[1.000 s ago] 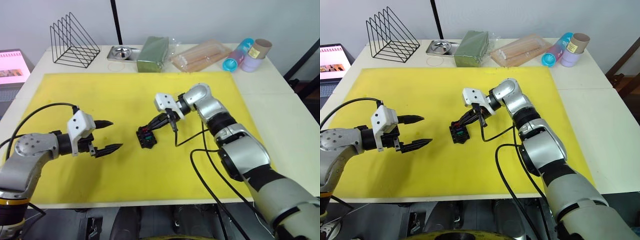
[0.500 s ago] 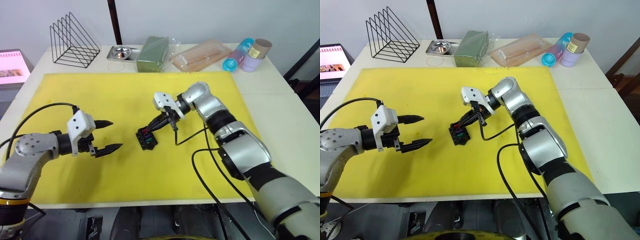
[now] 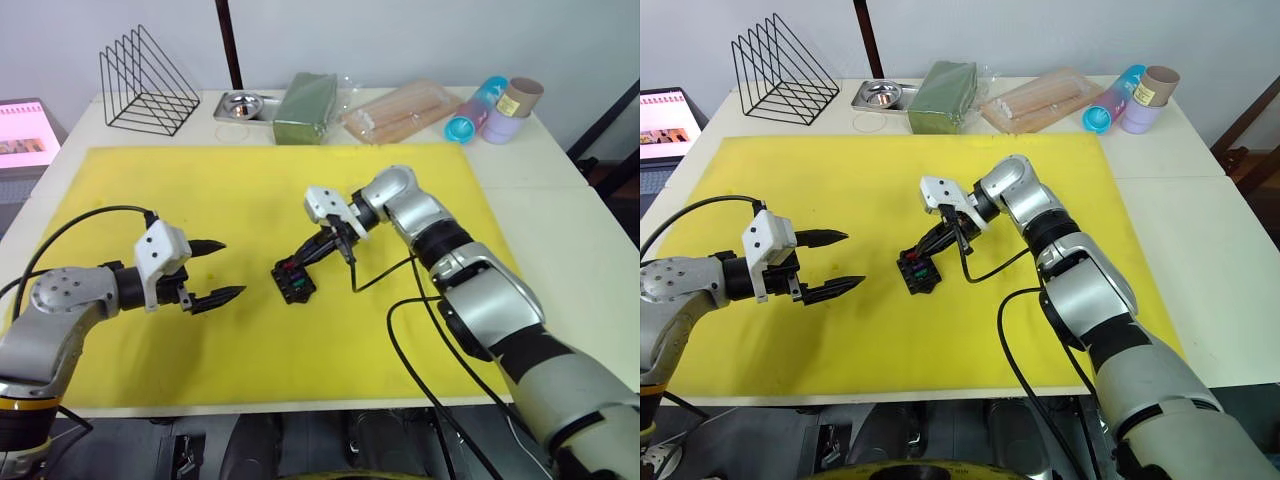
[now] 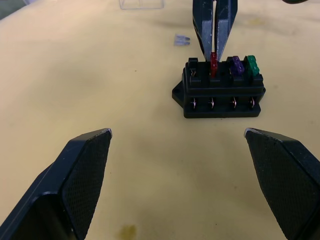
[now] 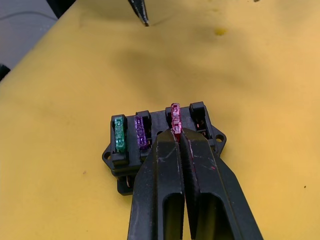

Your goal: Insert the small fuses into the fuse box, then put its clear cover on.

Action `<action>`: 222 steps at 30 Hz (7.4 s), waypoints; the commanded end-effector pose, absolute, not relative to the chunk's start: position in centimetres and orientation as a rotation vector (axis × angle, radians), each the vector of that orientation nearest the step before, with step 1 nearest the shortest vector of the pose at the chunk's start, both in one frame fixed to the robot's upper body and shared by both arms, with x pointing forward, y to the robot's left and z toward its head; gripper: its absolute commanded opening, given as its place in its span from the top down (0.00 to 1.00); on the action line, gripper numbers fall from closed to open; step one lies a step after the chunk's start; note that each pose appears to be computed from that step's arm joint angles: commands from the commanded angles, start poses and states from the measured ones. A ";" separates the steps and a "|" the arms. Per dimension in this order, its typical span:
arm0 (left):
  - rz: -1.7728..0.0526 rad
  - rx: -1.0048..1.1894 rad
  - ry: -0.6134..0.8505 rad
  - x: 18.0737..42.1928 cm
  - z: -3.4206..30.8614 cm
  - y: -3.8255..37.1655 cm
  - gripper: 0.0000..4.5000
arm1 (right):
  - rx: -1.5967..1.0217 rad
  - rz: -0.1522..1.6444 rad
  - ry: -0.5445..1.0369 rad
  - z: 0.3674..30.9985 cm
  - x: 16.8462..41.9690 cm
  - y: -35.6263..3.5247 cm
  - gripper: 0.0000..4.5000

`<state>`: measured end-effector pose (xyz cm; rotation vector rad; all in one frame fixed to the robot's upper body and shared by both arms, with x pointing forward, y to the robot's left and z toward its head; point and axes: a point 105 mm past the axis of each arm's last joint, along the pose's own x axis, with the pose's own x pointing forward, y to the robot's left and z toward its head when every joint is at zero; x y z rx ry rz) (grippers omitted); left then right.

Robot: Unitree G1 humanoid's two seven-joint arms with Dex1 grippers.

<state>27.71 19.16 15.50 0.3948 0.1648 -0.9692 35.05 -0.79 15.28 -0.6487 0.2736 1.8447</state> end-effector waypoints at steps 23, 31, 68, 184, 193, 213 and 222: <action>-0.977 0.421 0.122 27.5 16.4 18.6 0.00 | -0.750 1.864 0.272 15.7 34.9 -0.8 0.99; -0.979 0.420 0.119 27.5 16.4 18.5 0.00 | -0.746 1.863 0.257 16.1 34.9 -0.8 0.99; -0.973 0.411 0.116 27.6 16.2 18.5 0.00 | -0.793 1.877 0.155 18.7 34.2 -0.8 0.84; -0.980 0.430 0.145 26.5 18.1 19.2 0.00 | -0.619 1.743 0.093 21.7 33.8 -5.4 0.95; -0.984 0.428 0.248 24.2 18.6 21.4 0.00 | -0.669 1.477 0.162 22.0 34.7 -12.6 0.32; -0.985 0.430 0.252 23.9 18.3 22.1 0.00 | -0.440 1.294 0.378 20.6 35.8 -15.4 0.01; -1.004 0.423 0.212 25.0 17.8 20.3 0.00 | -0.279 1.423 0.690 18.2 35.6 -8.9 0.01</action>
